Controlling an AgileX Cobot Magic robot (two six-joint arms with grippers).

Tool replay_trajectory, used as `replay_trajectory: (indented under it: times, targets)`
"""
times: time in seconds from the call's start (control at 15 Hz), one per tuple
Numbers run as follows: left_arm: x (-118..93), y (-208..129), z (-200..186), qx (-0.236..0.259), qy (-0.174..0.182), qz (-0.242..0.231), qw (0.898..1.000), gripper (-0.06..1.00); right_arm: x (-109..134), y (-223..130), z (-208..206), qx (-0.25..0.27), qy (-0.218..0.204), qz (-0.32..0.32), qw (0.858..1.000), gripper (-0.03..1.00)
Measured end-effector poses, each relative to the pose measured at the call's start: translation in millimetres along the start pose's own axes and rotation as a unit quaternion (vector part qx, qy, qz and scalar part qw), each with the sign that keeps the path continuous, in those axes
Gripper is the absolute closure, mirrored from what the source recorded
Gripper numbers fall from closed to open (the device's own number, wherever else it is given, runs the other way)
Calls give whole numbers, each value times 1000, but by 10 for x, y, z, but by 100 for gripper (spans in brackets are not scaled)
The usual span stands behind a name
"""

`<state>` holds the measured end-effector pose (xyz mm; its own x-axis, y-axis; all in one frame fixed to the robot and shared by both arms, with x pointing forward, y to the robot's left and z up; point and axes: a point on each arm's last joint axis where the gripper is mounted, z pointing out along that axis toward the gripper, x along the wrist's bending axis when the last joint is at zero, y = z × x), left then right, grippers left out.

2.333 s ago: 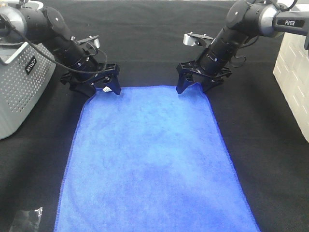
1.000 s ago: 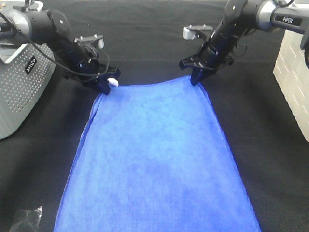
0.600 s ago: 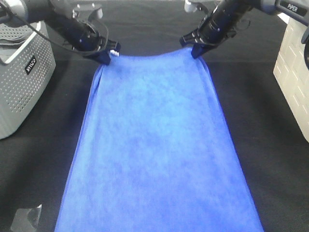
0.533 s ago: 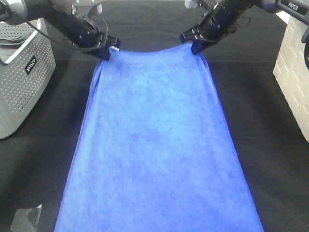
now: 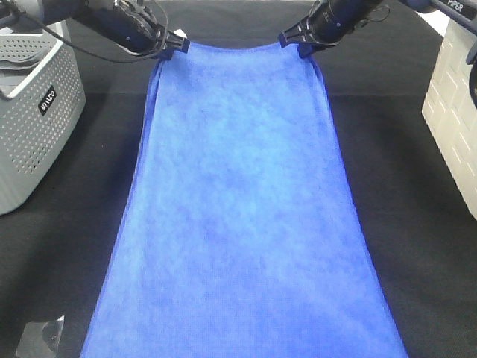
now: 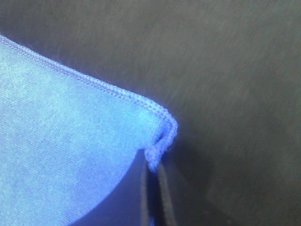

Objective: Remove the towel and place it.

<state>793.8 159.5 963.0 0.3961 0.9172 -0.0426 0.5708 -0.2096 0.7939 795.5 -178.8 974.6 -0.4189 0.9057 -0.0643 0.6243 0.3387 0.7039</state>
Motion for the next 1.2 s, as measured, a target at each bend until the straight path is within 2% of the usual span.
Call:
replay_trajectory:
  times: [0.2, 0.47, 0.73, 1.2]
  targets:
    - [29, 65, -3, -35, 16, 15, 999, 94, -23, 63, -2, -35, -13, 0, 999, 97]
    - [54, 23, 66, -45, 26, 22, 998, 94, -38, 102, -7, -56, -21, 0, 998, 97]
    - [68, -118, 202, -31, 26, 20, 999, 94, -32, -27, 171, -42, -18, 2, 999, 97]
    - [122, -394, 489, -36, 41, 17, 998, 94, -8, -373, 622, -23, -10, 19, 1000, 97]
